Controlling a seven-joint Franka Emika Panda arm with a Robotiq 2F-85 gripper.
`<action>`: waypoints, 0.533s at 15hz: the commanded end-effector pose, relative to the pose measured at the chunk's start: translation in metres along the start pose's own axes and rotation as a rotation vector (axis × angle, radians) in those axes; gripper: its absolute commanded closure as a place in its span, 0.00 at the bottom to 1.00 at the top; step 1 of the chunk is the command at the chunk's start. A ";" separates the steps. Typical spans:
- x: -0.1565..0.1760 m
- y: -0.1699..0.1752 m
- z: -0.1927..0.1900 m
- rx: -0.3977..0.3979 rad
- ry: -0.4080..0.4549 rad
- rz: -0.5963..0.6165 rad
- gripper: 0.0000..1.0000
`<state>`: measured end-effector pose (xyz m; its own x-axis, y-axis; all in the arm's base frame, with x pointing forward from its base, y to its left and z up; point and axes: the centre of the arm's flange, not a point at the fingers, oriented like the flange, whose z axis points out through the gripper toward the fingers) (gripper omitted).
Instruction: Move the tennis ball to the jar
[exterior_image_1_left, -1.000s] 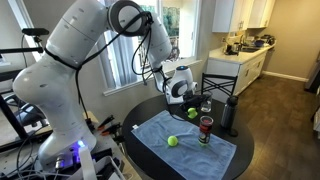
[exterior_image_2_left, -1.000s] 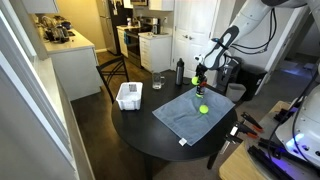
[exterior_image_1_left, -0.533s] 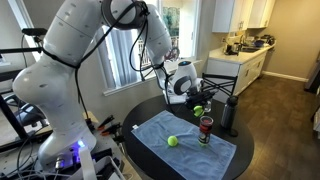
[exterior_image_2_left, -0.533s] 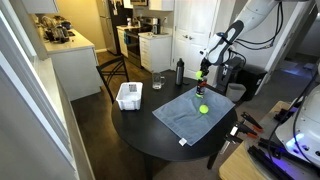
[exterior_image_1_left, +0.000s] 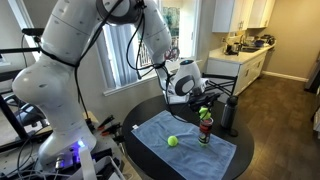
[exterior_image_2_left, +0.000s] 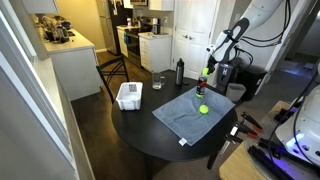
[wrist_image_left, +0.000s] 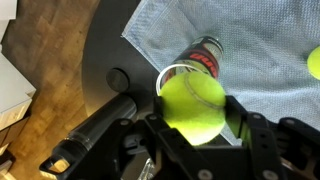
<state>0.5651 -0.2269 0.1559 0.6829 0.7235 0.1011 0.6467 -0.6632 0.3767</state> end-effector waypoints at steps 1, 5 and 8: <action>-0.012 -0.005 -0.010 -0.016 0.011 0.035 0.63; -0.008 0.000 -0.001 -0.017 0.014 0.050 0.63; -0.007 0.001 0.002 -0.028 0.011 0.062 0.63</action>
<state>0.5621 -0.2318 0.1537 0.7076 0.6977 0.1119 0.6207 -0.6893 0.3736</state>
